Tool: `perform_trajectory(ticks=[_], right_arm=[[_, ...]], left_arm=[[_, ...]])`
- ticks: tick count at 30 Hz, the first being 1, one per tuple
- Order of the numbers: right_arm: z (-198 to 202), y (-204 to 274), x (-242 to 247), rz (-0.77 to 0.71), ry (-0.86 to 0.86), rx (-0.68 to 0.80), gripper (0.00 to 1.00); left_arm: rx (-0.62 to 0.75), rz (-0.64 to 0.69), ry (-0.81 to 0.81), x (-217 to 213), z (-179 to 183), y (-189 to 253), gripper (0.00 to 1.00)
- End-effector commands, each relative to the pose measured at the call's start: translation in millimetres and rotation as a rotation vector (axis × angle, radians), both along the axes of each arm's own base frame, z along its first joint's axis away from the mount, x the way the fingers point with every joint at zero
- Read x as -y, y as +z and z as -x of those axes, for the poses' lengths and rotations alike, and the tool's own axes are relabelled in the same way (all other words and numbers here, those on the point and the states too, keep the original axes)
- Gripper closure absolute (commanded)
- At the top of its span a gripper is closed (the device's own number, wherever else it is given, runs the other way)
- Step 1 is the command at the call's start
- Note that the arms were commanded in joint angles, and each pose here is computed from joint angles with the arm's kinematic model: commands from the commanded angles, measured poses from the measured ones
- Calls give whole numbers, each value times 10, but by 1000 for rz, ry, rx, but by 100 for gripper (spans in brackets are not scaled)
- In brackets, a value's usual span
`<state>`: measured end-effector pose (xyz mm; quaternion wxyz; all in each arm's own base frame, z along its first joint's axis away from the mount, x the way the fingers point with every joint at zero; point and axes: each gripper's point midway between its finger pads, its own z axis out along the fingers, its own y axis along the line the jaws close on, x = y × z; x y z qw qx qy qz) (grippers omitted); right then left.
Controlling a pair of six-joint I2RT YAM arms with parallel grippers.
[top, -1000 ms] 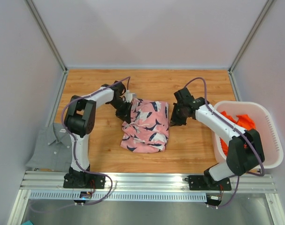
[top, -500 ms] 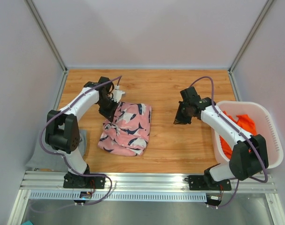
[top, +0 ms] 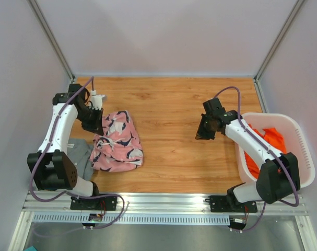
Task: Fold and stack the mixed laundry pile
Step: Pick up the shorts at the center of the board, then place the shorts at the corner of the board.
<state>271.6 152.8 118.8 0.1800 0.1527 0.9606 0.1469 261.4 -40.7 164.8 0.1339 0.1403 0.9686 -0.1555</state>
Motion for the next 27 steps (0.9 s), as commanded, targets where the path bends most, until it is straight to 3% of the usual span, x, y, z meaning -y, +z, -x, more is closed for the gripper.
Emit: perform_trajectory(ticks=[1,8,15,22,27], right_arm=[[-71,65,-18,-17,-7,29,94],[-120,110,-46,-23,-4,34,94],[-91,59,-33,-23,-8,25,94],[-123,-6,-113,-52,2,11,94],[-131,-44,-113,-46,13,6,94]], left_arm=[[-7,67,71,-84,120,171,100],[-8,175,198,-220,151,429,100],[12,142,400,-870,421,516,100],[62,92,472,-1146,623,726,100],[15,51,542,-1337,1000,684,100]])
